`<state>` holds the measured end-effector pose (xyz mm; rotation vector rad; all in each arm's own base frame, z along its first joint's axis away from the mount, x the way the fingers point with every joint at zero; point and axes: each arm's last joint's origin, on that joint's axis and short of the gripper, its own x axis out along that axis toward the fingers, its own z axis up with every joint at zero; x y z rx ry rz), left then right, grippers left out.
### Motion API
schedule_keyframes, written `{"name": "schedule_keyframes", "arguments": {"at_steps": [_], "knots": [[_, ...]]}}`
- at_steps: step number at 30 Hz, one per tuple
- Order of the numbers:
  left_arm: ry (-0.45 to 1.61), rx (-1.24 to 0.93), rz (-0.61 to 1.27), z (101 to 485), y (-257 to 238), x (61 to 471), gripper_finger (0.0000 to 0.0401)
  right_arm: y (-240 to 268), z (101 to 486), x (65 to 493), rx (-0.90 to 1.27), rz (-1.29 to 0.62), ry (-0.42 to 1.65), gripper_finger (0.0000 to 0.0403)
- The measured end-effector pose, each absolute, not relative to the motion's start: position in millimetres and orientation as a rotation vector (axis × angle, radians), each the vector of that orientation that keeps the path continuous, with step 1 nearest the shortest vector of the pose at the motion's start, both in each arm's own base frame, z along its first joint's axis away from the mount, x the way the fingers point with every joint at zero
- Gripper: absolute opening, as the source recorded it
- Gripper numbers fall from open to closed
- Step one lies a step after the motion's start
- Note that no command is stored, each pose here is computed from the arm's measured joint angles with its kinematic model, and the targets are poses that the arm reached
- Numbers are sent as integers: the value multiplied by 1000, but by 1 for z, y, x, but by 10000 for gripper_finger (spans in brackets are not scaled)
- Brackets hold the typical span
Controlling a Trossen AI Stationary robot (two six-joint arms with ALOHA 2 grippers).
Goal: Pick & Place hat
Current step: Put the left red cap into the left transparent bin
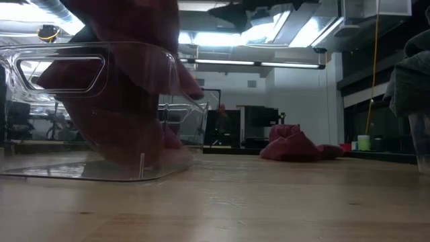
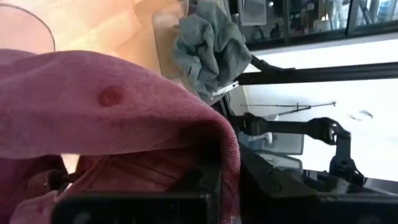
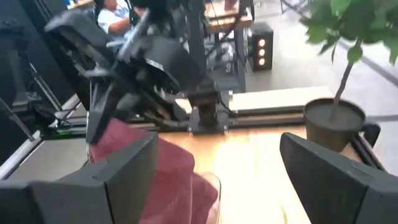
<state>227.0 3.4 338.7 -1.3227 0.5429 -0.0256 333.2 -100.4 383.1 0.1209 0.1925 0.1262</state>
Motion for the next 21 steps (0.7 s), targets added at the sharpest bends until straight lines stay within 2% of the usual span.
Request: {"name": "schedule_keyframes", "arguments": {"at_steps": [7,13,21], "knots": [[426,-1311,69,347,9,217,20,-97,373,332,138,144,293,332],[224,-1235,246,353,29,215,20,-85,376,337,8,113,260,332],[9,-1166,169,371,42,221,20,-79,378,343,-5,58,217,332]]}}
